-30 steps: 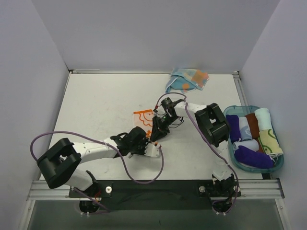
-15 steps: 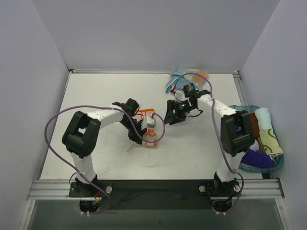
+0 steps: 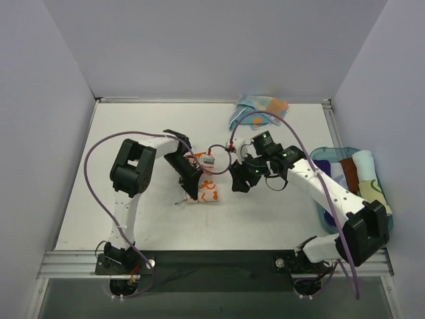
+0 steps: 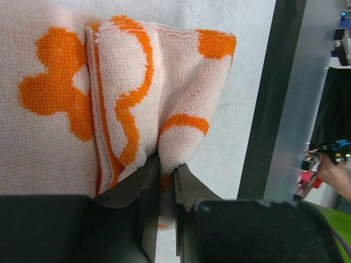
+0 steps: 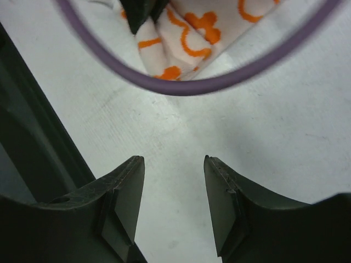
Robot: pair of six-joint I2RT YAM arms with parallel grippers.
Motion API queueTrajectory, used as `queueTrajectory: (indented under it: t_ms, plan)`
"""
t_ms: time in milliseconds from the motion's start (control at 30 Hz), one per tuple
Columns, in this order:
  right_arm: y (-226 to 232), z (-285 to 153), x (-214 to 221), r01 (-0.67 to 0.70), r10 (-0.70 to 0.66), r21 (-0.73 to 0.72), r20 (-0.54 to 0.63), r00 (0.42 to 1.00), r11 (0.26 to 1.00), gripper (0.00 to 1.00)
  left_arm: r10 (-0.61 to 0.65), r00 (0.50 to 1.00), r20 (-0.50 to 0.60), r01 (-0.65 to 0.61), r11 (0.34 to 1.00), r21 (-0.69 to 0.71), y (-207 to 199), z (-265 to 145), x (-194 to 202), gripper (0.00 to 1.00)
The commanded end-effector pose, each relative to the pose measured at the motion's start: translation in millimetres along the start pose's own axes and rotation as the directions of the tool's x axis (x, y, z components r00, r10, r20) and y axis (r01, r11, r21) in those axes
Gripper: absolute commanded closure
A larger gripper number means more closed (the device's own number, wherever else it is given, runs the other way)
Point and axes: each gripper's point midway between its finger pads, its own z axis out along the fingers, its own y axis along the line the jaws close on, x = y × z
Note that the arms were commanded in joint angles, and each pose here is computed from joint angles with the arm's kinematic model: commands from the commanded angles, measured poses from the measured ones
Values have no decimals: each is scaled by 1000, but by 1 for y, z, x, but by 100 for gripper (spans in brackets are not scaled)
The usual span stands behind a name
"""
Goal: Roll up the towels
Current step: Roll the towel
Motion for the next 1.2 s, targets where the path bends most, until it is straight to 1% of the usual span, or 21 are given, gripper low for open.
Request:
queueTrajectory:
  t_ms: [0, 67, 100, 133, 233, 267, 300, 367, 400, 433, 533, 700, 800, 900, 1067, 1167]
  plan:
    - [8, -1, 11, 178, -174, 41, -83, 981, 983, 52, -44, 994, -99, 47, 999, 24, 17, 9, 27, 97]
    - [15, 2, 10, 227, -222, 39, -105, 969, 973, 52, -57, 992, -115, 61, 998, 27, 17, 10, 35, 96]
    - [32, 5, 12, 269, -266, 9, -126, 956, 963, 52, -60, 990, -131, 63, 998, 21, 18, 10, 40, 96]
    - [37, 7, 11, 303, -298, 11, -145, 943, 953, 52, -62, 989, -131, 66, 998, 22, 19, 10, 42, 96]
    - [68, 17, 7, 407, -405, -25, -165, 899, 913, 51, -68, 987, -148, 73, 997, 35, 18, 12, 49, 95]
    - [67, 21, 6, 440, -433, -6, -181, 883, 898, 51, -66, 986, -153, 73, 997, 39, 18, 12, 51, 94]
    - [78, 29, 1, 484, -478, -11, -167, 862, 875, 50, -70, 985, -156, 78, 996, 41, 20, 13, 51, 94]
    - [75, 46, 1, 537, -524, 20, -199, 828, 843, 50, -80, 983, -164, 87, 995, 38, 22, 13, 52, 92]
    - [75, 55, -6, 559, -544, 38, -180, 819, 829, 49, -85, 982, -167, 92, 995, 38, 23, 14, 53, 92]
    - [77, 68, -3, 577, -560, 31, -201, 803, 816, 48, -87, 983, -162, 94, 995, 34, 24, 12, 51, 92]
    - [73, 91, -10, 593, -571, 55, -214, 793, 803, 46, -87, 984, -158, 93, 995, 28, 26, 11, 49, 91]
    - [67, 115, -22, 622, -600, 92, -187, 778, 778, 44, -92, 983, -159, 98, 995, 31, 25, 11, 50, 88]
    - [69, 123, -20, 621, -600, 71, -191, 777, 781, 46, -99, 983, -152, 105, 994, 36, 25, 11, 52, 86]
    - [75, 130, -9, 609, -596, 14, -192, 780, 793, 48, -103, 984, -143, 109, 993, 36, 28, 11, 51, 85]
    - [83, 140, 17, 578, -581, -84, -210, 786, 812, 49, -115, 984, -133, 121, 992, 36, 29, 9, 52, 84]
    - [77, 149, 32, 564, -569, -100, -242, 786, 820, 49, -114, 986, -124, 120, 992, 36, 28, 8, 50, 83]
